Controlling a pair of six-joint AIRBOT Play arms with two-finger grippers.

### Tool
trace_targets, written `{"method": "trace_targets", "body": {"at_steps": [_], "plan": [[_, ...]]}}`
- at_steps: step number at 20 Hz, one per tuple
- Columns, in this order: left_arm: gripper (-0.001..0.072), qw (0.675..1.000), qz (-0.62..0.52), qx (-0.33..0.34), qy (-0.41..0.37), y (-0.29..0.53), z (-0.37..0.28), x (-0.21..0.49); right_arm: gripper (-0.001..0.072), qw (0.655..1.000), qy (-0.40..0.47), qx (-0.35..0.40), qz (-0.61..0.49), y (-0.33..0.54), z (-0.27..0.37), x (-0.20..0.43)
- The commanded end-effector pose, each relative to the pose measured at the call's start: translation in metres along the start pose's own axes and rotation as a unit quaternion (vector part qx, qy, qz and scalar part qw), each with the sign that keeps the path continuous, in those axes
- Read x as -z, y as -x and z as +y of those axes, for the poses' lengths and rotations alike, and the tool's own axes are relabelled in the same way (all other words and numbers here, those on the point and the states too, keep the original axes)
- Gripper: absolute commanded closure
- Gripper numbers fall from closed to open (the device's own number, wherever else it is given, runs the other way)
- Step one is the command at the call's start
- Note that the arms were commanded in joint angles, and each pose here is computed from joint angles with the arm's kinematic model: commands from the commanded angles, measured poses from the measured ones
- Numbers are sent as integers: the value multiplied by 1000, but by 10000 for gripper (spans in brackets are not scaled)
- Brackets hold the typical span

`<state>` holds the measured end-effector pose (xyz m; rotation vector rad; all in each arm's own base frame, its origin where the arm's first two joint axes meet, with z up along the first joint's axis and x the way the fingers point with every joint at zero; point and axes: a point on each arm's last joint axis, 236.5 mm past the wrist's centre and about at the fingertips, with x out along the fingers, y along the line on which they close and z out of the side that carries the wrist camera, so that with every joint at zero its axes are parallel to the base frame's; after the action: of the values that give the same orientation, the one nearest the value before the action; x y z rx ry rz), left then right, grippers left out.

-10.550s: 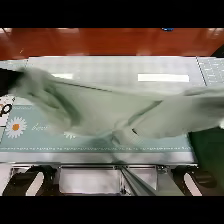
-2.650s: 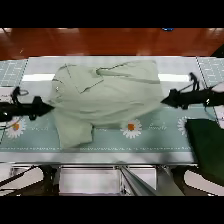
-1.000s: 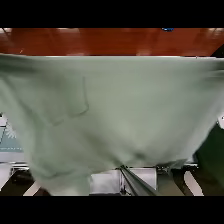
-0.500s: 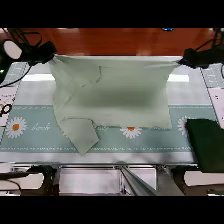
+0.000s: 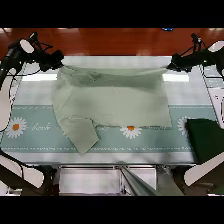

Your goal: Fold the shirts.

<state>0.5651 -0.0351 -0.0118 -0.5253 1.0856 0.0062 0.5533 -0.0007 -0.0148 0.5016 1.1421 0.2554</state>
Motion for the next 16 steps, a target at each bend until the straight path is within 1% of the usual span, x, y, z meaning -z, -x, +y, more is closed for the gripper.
{"method": "trace_targets", "body": {"at_steps": [1, 6, 9, 13, 14, 15, 16], "plan": [[692, 994, 99, -14, -47, 6, 19, 40, 690, 997, 4, 4, 76, -3, -8, 35], [692, 987, 153, -25, -47, 6, 43, 65, 690, 991, -6, 30, 130, 0, -22, 61], [692, 983, 174, -29, -45, 0, 49, 81, 690, 986, -9, 24, 163, -9, -21, 77], [690, 980, 193, -32, -40, -6, 54, 92, 688, 983, -19, 24, 180, -20, -21, 85], [594, 978, 203, -33, -39, -4, 55, 96, 603, 982, -33, 27, 183, -20, -22, 87], [315, 974, 218, -35, -39, 0, 56, 103, 337, 981, -44, 35, 186, -18, -24, 88], [196, 969, 240, -45, -41, 6, 62, 111, 297, 980, -45, 42, 190, -11, -27, 89]]}}
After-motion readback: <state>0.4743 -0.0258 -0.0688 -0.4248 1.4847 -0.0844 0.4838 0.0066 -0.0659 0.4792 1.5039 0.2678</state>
